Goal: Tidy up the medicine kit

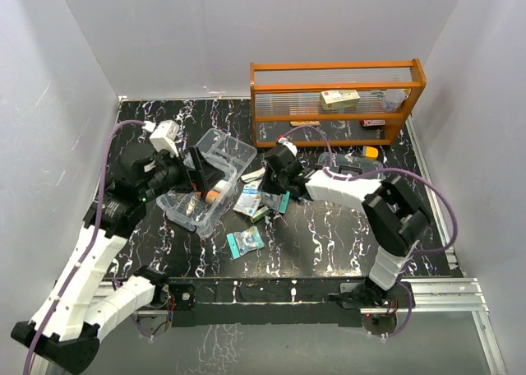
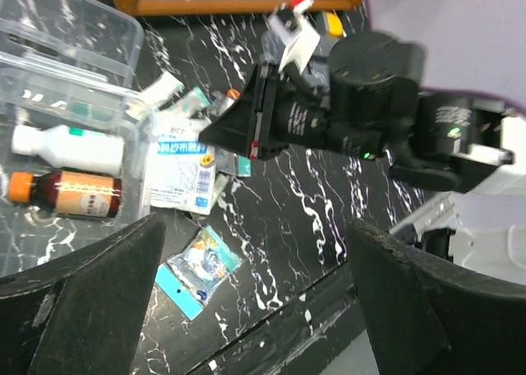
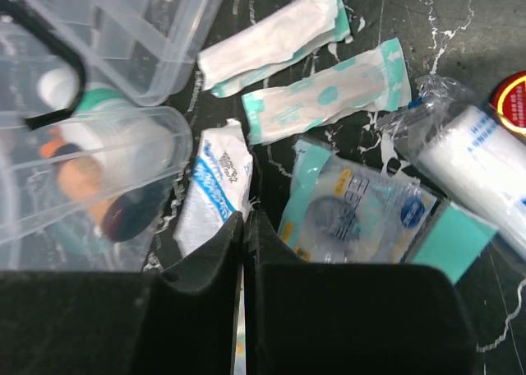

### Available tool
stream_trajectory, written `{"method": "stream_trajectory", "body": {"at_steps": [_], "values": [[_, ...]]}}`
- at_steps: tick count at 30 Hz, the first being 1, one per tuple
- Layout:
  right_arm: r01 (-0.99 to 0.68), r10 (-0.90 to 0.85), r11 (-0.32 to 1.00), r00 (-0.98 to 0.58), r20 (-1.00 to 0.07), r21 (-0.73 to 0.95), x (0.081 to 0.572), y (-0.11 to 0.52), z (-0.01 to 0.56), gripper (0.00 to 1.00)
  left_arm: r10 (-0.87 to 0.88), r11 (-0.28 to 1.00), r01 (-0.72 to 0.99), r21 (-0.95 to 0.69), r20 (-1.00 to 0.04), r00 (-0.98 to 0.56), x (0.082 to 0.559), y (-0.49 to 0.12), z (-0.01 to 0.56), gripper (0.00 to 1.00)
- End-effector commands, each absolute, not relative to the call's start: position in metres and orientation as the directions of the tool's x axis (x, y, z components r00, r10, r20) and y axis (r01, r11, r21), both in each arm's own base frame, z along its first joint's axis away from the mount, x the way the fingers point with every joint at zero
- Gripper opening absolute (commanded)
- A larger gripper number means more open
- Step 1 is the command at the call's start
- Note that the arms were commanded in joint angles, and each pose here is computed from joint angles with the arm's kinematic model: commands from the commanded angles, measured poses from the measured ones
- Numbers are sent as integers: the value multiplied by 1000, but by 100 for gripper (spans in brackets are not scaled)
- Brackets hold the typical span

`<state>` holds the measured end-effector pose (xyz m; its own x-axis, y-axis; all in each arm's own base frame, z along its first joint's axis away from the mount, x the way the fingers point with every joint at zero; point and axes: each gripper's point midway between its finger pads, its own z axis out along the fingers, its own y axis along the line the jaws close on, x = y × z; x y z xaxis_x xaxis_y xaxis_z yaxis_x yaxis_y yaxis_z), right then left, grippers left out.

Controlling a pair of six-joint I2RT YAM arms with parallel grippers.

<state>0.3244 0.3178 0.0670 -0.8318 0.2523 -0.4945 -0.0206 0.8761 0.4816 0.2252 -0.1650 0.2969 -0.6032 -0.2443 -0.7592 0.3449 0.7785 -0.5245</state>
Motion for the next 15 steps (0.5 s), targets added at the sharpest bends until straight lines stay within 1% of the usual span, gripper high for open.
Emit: {"method": "stream_trajectory", "body": {"at_steps": [1,4,7,12,15], "values": [[-12,357,825,-765,-537,565,331,311,124,0,-160,689,458,-561,-735,-659,220,-192,285,89],[31,385,821,-768,-511,571,323,298,136,0,-145,664,498,-558,-750,-646,225,-200,286,88],[98,420,814,-781,-462,573,309,286,142,0,-110,636,558,-534,-778,-619,228,-214,287,88],[239,523,764,-773,-359,599,285,269,148,0,9,660,628,-412,-831,-555,230,-245,270,88],[336,588,729,-754,-294,596,272,258,148,0,108,683,648,-336,-832,-545,229,-266,248,86]]}}
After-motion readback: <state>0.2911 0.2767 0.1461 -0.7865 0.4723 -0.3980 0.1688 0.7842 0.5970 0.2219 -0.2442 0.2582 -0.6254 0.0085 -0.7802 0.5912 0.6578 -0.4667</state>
